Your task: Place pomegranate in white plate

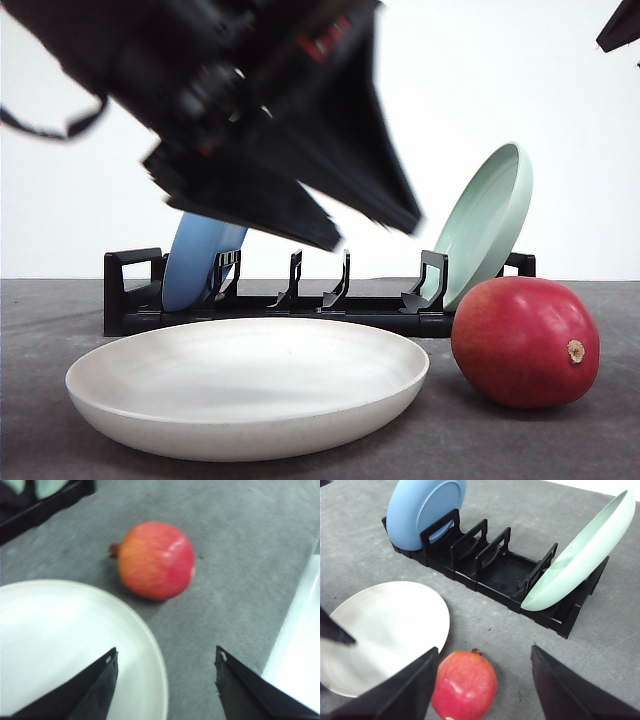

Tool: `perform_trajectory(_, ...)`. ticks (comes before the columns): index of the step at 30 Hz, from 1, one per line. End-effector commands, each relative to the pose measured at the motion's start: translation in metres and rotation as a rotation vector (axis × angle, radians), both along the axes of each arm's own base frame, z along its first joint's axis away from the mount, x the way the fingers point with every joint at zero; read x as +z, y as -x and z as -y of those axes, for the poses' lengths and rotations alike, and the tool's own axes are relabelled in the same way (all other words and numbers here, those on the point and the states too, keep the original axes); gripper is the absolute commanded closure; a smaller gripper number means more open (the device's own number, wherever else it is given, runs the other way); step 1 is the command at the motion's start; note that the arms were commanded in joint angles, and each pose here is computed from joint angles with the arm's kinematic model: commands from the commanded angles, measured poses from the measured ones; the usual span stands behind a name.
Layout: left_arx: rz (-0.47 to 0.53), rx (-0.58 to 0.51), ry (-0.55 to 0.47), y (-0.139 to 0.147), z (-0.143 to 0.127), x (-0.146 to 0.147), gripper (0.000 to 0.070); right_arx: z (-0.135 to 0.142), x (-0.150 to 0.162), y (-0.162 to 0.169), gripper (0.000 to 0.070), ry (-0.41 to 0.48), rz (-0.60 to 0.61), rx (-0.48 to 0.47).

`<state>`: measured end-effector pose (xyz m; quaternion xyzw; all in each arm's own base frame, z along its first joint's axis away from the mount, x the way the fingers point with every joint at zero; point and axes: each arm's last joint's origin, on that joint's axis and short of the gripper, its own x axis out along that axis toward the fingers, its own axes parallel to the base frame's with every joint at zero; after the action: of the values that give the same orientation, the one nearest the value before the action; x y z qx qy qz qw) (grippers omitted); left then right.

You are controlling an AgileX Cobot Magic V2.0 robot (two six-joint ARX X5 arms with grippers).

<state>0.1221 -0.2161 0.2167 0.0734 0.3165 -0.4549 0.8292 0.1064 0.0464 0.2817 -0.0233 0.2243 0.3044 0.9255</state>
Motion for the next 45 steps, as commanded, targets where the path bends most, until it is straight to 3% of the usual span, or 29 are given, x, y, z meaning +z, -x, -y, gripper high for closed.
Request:
perform_trajectory(1, -0.042, 0.039, 0.020, -0.004, -0.004, 0.011, 0.0334, -0.001, 0.006, 0.000, 0.0329, -0.015, 0.017, -0.001)
perform_trajectory(14, 0.000, 0.393, 0.006, -0.038, -0.097, 0.049, 0.0334, 0.000, 0.005, 0.001, 0.0329, -0.013, -0.007, -0.002)
perform_trajectory(19, 0.018, 0.523, -0.016, -0.042, -0.131, 0.055, 0.0334, -0.001, 0.004, 0.001, 0.0329, -0.071, -0.054, -0.027)
perform_trajectory(25, 0.018, 0.615, -0.009, -0.045, -0.150, 0.057, 0.0335, -0.006, 0.003, 0.000, 0.0328, -0.185, -0.165, 0.032)
perform_trajectory(28, 0.019, 0.628, -0.008, -0.046, -0.152, 0.058, 0.0336, -0.012, 0.003, -0.004, 0.0328, -0.202, -0.263, 0.026)
perform_trajectory(38, 0.028, 0.628, -0.001, -0.046, -0.152, 0.058, 0.0346, -0.048, 0.005, -0.034, 0.0306, 0.016, -0.518, -0.116)
perform_trajectory(45, 0.027, 0.628, -0.001, -0.046, -0.152, 0.058, 0.0346, -0.072, -0.011, -0.063, 0.0100, 0.080, -0.607, -0.163)
